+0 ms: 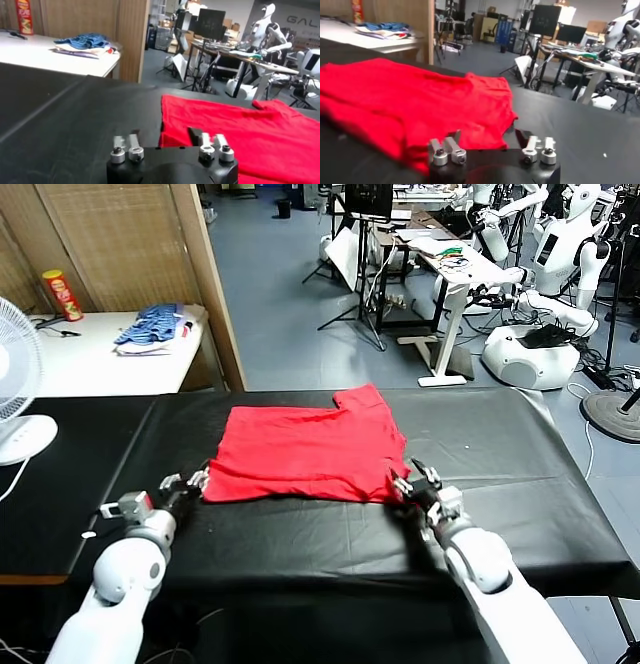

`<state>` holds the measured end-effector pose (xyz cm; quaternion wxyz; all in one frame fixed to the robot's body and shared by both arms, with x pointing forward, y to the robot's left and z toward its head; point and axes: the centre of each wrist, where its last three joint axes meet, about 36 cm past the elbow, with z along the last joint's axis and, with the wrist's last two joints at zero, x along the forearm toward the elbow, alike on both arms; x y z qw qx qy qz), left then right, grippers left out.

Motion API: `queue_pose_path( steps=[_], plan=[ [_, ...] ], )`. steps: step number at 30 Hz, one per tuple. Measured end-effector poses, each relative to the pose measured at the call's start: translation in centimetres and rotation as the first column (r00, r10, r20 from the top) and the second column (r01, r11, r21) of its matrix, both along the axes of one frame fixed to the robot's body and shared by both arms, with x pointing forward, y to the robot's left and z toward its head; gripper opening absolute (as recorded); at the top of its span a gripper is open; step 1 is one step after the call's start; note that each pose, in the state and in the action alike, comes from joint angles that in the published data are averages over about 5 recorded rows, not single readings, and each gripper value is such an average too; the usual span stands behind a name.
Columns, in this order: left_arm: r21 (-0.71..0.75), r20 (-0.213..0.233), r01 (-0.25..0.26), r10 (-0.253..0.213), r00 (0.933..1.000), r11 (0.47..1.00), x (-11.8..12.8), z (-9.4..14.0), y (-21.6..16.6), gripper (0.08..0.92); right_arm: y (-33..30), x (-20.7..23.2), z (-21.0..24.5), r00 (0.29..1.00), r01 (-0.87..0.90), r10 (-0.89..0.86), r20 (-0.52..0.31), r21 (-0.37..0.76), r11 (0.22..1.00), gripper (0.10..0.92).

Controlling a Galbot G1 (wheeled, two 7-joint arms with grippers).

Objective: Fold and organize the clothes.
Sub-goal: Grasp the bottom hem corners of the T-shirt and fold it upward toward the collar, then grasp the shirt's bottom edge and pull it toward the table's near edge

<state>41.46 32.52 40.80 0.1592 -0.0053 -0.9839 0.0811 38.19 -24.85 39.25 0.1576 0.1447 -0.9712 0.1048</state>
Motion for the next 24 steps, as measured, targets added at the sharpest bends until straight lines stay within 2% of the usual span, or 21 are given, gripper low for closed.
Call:
queue_pose_path(
  steps=[4,7,9,15,18,21,24],
  plan=[
    [-0.019,-0.040,0.010,-0.011,0.9991,1.000,-0.8,-0.5,0.2,0.797,0.1,-0.5,-0.6,1.000,0.006,-0.006,-0.012,0.002,1.000,0.763],
    [-0.043,-0.072,0.011,-0.014,0.9973,0.999,-1.2,-0.9,0.6,0.786,0.2,-0.6,-1.1,1.000,0.013,-0.013,-0.021,0.002,1.000,0.664],
    [-0.053,-0.086,0.013,-0.018,0.9962,0.999,-1.5,-1.1,0.8,0.740,0.2,-0.7,-1.5,0.999,0.018,-0.018,-0.027,0.001,1.000,0.585],
    [-0.068,-0.117,0.015,-0.023,0.9929,0.998,-1.9,-1.8,1.3,0.430,0.3,-0.7,-1.7,0.999,0.028,-0.028,-0.028,0.003,1.000,0.277],
    [-0.077,-0.132,0.013,-0.023,0.9910,0.997,-1.9,-2.1,1.4,0.262,0.2,-0.6,-1.4,0.999,0.034,-0.034,-0.025,0.002,0.999,0.153],
    [-0.068,-0.141,0.017,-0.026,0.9897,0.998,-2.1,-2.2,1.3,0.149,0.0,-0.8,-1.0,0.999,0.042,-0.042,-0.032,0.007,0.999,0.122],
    [-0.024,-0.139,0.026,-0.030,0.9898,0.999,-2.5,-2.0,1.2,0.129,-0.3,-1.2,-0.3,0.998,0.044,-0.044,-0.046,0.017,0.999,0.123]
  ],
)
